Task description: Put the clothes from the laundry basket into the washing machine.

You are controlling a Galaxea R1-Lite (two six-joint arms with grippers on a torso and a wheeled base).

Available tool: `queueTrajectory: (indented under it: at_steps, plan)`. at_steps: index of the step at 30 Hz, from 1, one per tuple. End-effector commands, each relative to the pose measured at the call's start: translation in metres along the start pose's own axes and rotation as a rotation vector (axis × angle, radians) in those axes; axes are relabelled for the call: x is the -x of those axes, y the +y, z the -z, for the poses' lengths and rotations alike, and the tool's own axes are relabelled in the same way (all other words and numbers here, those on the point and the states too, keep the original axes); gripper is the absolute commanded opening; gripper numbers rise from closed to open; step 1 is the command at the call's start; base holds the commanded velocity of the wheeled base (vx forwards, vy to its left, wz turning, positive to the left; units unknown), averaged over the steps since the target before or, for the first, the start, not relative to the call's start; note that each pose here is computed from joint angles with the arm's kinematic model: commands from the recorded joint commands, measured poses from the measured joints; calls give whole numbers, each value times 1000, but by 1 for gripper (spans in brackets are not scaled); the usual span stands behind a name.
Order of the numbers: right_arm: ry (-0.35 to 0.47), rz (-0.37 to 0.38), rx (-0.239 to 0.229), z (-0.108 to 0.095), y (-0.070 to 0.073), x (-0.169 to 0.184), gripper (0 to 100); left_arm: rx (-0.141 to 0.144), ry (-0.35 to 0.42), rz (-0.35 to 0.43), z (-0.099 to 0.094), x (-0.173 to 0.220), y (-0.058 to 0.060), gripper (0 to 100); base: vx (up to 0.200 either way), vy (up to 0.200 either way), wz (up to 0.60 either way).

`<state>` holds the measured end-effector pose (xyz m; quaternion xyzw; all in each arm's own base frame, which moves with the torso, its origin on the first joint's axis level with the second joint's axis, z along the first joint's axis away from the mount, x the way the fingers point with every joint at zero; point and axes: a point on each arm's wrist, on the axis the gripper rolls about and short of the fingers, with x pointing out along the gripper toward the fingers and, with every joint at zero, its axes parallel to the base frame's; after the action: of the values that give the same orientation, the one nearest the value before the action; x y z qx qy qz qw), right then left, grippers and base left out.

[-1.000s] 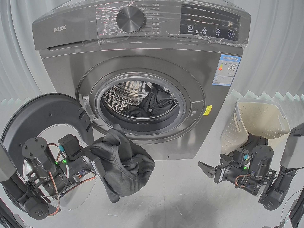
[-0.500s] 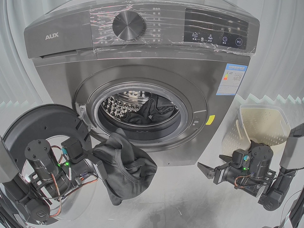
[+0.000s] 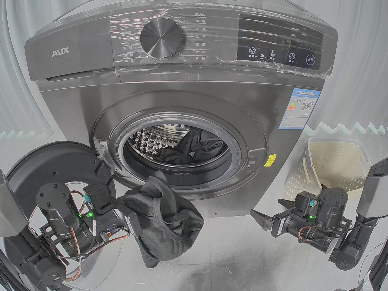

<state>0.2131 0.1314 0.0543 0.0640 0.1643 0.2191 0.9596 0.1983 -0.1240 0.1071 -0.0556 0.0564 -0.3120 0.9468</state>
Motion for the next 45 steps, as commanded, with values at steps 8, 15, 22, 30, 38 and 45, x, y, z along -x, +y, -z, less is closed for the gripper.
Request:
queueTrajectory:
  at_steps: [8,15,22,30,38,45]
  plan:
    - [6,-46,11,2,12,5,100,-23,10,23,10,-37,-4,0,0,0,0]
    - [12,-63,16,3,16,7,100,-104,4,44,22,-76,-4,0,0,0,0]
    - [17,-86,25,4,22,13,100,-24,-54,41,33,-128,0,0,0,0,0]
    - [17,-86,25,4,22,13,100,-6,-114,-51,50,-174,10,0,0,0,0]
    - [38,-80,26,8,20,14,100,-38,-132,-159,36,-207,52,0,0,0,0]
    - [48,-78,28,9,20,15,100,-68,-149,-199,27,-234,78,0,0,0,0]
